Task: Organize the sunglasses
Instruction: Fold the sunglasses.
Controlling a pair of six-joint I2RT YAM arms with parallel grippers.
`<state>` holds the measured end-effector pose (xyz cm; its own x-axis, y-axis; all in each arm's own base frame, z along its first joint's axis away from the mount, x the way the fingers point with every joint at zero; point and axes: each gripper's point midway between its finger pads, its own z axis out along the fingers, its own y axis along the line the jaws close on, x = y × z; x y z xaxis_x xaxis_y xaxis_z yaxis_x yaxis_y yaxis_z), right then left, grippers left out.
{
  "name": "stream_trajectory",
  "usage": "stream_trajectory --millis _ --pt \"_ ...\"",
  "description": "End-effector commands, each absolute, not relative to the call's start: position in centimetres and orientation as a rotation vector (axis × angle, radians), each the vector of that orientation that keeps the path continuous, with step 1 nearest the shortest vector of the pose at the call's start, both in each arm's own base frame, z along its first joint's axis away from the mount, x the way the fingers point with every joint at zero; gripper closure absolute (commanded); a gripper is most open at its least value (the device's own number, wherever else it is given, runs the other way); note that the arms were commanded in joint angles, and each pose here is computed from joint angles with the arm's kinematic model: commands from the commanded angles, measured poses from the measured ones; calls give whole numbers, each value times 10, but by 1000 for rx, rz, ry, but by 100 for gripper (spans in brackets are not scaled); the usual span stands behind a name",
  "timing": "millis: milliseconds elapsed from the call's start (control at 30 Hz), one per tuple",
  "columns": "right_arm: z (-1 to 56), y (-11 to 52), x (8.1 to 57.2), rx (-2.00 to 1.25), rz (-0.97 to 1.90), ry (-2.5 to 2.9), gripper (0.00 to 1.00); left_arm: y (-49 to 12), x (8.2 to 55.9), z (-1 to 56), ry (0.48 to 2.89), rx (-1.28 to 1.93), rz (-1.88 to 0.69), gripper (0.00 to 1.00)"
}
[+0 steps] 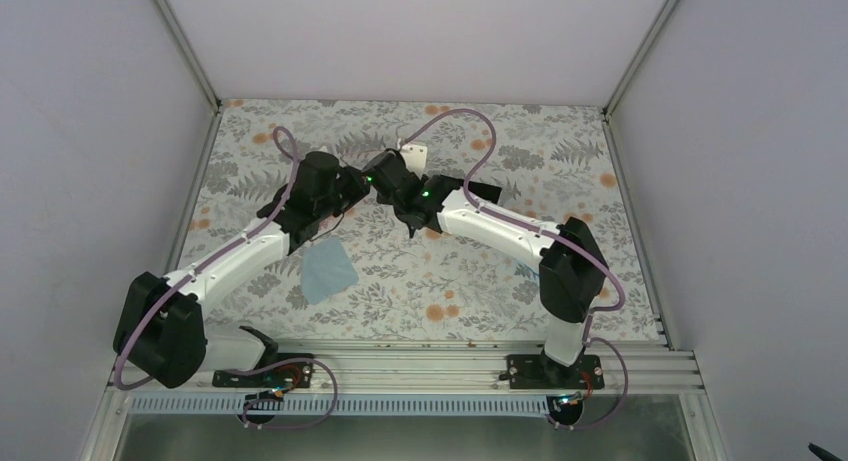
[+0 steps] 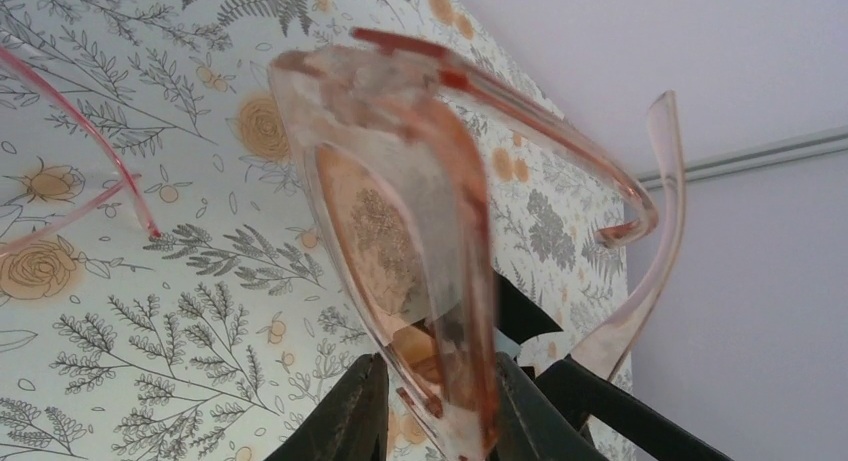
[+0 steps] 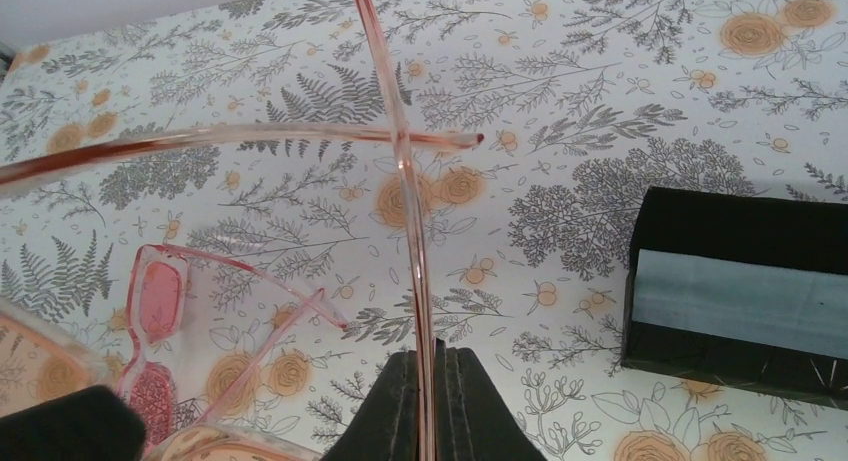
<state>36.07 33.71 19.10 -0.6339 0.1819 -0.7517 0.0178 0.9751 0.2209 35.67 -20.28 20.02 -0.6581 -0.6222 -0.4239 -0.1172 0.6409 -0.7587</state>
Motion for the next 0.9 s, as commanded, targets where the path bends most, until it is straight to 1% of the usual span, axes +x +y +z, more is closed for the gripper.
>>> stream_trajectory --millis 0,100,333,433,467,500,633,767,800,867 --pt "209 353 362 174 291 2181 96 -206 362 208 2147 -592 -942 77" --pt "210 357 360 163 307 2183 96 -207 363 207 2152 -591 -939 81" --pt "210 359 359 160 313 2185 96 -207 367 206 2160 -586 -919 97" --pt "210 360 358 156 318 2188 93 -209 369 208 2161 -576 -916 98" --pt "211 360 358 156 323 2187 91 -208 369 209 2161 -575 -914 98" --pt "211 360 358 155 321 2188 86 -209 370 210 2158 -572 -912 98" --pt "219 355 354 148 330 2186 65 -206 372 215 2153 -558 -880 98" --pt "236 341 342 102 355 2161 47 -200 375 219 2150 -528 -828 98" --pt "240 336 339 93 368 2151 43 -198 376 219 2151 -515 -817 98" --pt "262 326 331 66 420 2100 40 -196 378 219 2156 -471 -799 98"
